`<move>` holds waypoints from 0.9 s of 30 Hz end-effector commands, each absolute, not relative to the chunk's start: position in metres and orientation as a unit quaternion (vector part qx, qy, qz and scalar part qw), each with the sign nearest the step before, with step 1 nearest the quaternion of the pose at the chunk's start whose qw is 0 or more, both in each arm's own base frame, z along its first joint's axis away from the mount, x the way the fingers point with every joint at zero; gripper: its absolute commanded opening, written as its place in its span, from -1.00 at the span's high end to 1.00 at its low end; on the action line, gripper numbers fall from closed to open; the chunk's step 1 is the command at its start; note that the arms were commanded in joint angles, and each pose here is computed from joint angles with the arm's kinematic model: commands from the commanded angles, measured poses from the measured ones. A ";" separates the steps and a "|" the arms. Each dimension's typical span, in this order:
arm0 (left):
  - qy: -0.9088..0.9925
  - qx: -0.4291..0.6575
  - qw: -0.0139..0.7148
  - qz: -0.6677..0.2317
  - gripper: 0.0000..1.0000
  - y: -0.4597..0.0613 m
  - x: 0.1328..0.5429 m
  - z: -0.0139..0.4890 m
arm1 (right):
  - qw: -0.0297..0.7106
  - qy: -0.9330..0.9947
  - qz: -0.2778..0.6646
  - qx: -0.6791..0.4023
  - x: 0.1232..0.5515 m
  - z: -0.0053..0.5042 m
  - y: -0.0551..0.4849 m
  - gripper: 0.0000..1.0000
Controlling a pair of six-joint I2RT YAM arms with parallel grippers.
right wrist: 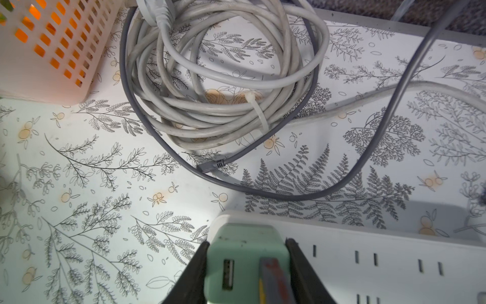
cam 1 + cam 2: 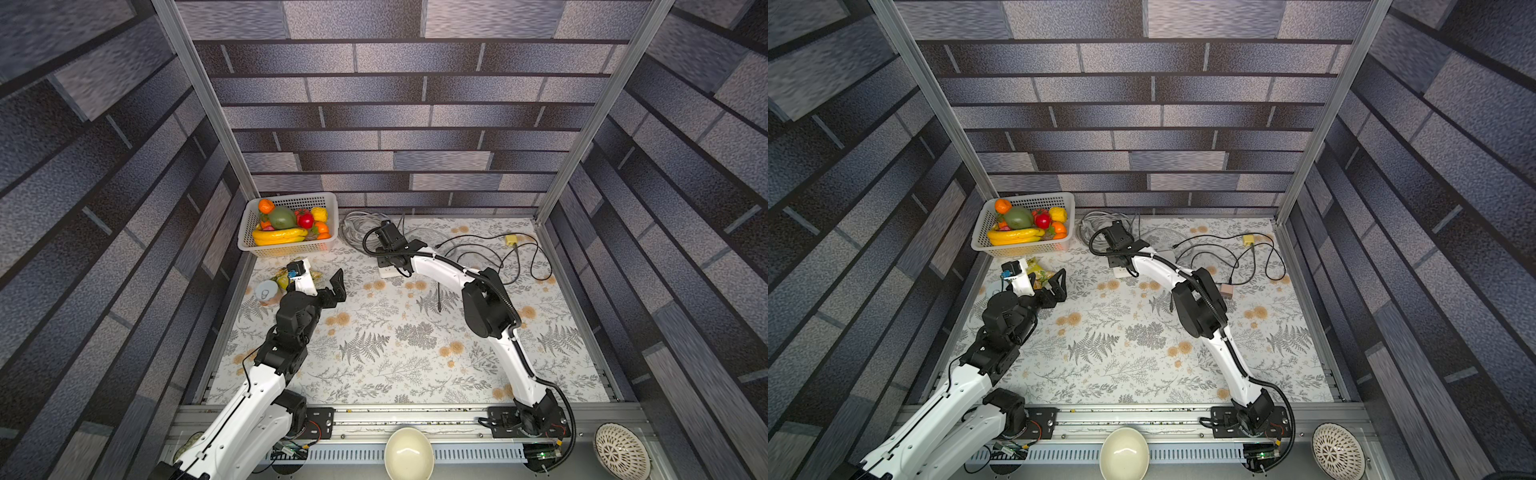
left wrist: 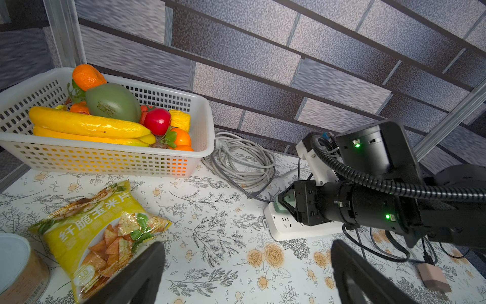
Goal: Charge mp3
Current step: Insert the plug into the socket.
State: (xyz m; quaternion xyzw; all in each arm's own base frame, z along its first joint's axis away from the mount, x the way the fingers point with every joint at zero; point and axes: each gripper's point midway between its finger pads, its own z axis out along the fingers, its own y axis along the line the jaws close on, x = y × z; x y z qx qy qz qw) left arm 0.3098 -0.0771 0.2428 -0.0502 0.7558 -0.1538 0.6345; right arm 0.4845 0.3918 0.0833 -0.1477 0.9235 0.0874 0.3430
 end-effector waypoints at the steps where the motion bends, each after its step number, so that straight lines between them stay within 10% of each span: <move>1: 0.747 -0.054 0.639 -0.172 -1.00 -0.080 0.312 0.251 | 0.209 0.961 0.022 -0.181 0.442 0.003 0.368 1.00; 27: 0.768 -0.054 0.608 -0.194 -1.00 -0.089 0.320 0.239 | 0.110 0.972 -0.004 -0.205 0.406 -0.050 0.342 1.00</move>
